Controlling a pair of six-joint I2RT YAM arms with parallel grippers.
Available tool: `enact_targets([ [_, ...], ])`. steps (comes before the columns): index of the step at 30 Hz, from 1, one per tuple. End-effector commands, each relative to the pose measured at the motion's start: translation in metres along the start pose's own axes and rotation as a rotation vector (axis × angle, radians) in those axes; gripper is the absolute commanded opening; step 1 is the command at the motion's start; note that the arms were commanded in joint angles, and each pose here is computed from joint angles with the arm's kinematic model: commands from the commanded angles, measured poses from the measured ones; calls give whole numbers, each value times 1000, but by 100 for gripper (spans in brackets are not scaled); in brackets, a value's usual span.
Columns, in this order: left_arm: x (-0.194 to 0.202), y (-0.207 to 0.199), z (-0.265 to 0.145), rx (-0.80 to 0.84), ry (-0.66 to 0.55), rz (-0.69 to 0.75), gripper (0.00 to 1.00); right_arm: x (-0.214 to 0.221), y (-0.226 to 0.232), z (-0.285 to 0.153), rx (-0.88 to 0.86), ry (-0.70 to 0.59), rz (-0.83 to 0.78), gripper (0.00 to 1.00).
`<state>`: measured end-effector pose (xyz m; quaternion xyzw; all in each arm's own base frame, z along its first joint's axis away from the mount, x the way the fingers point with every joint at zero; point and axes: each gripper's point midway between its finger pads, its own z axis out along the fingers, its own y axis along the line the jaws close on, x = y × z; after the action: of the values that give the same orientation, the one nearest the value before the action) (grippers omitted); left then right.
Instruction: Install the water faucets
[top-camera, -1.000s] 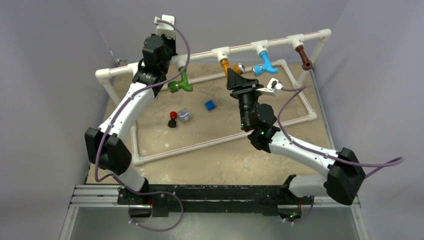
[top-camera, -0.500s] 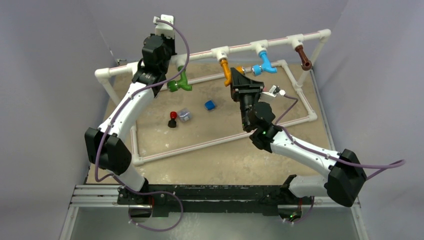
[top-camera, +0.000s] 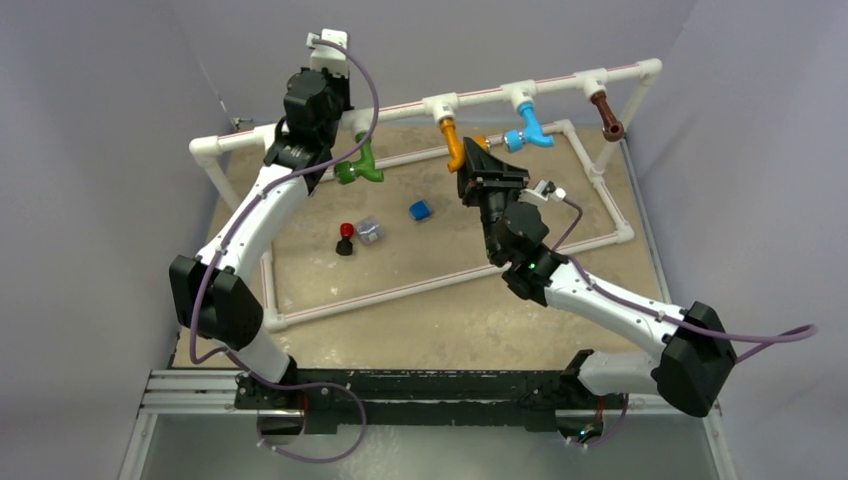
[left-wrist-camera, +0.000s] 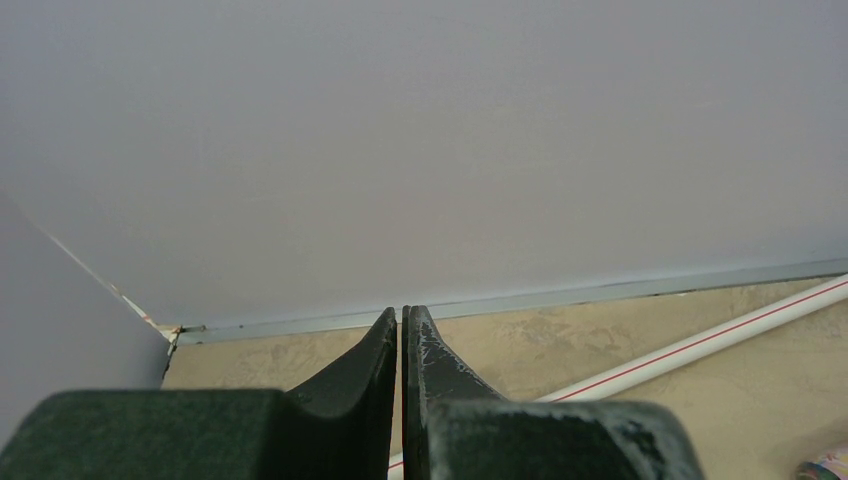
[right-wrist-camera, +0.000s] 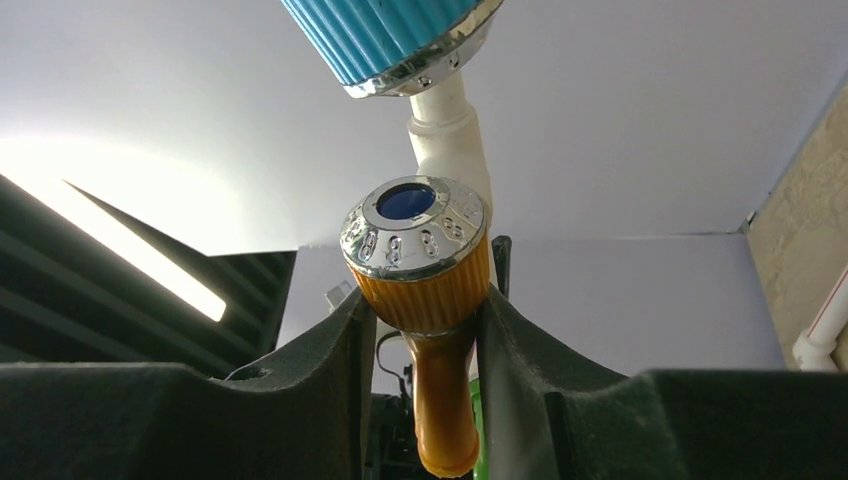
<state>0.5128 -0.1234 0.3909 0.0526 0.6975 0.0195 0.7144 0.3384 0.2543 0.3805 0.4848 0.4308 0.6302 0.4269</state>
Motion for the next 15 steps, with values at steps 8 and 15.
enact_targets([
  [8,84,-11,1,38,239,62,3,31,-12,-24,80,174,-27,65],
  [15,84,-11,1,38,238,63,3,20,-4,-32,38,160,-159,80],
])
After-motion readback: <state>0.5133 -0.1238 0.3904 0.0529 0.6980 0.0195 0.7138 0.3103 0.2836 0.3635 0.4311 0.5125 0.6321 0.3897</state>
